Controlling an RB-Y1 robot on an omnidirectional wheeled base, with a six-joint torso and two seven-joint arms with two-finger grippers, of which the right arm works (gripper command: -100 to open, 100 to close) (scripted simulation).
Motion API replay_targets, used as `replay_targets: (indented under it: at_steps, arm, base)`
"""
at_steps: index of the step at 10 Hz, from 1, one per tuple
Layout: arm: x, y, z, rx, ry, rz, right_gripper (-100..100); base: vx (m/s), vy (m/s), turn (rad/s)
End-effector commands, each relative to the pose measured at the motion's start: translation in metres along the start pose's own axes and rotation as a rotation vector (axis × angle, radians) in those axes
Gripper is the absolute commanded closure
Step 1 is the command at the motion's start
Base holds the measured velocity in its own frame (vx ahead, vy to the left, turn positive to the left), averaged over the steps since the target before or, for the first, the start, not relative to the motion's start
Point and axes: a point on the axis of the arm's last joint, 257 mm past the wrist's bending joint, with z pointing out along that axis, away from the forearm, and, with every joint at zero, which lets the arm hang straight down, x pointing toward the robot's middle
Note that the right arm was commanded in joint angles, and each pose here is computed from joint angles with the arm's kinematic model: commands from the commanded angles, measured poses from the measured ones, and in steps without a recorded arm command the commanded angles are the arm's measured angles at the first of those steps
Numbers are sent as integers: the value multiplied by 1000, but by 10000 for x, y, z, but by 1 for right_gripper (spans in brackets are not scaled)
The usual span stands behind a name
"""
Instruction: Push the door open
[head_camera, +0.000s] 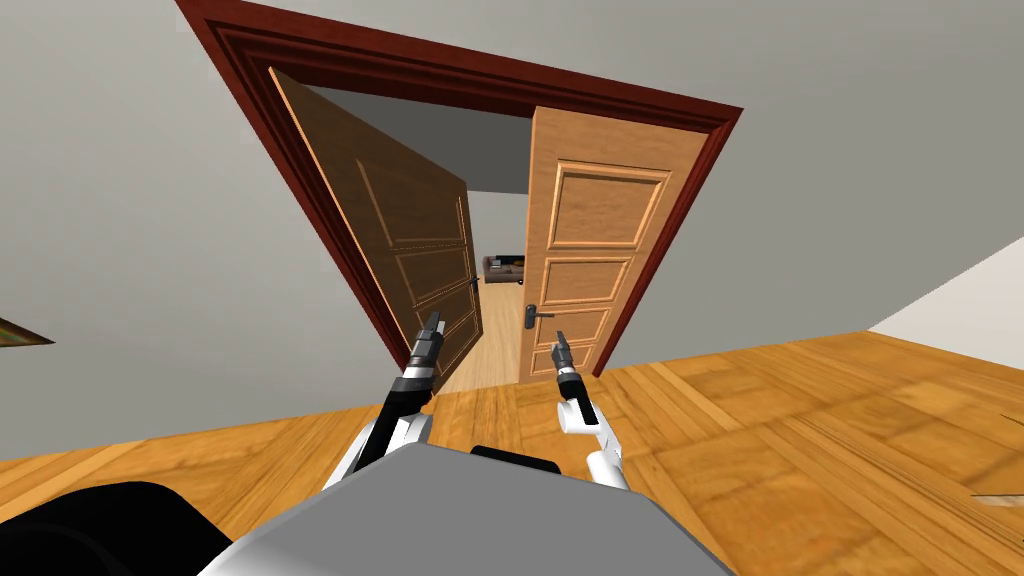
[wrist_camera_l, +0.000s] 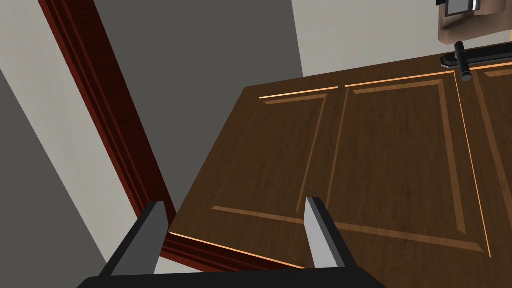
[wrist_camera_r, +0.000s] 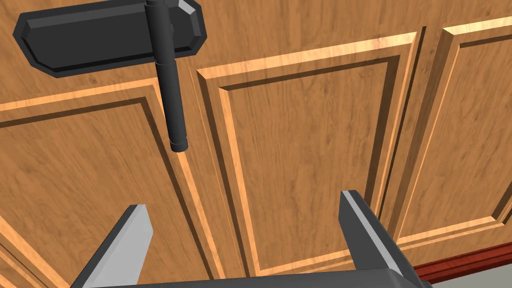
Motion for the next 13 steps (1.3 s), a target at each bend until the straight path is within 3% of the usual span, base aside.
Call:
replay_targets:
  at_steps: [1, 10, 13]
  arm:
    - [61, -107, 34, 25, 12, 10, -100]
    - [533, -630, 143, 145, 74, 60, -100]
    - [333, -622, 147, 142, 65, 22, -100]
  base:
    - [78, -81, 79]
    - [91, -93, 63]
    - [109, -9, 18]
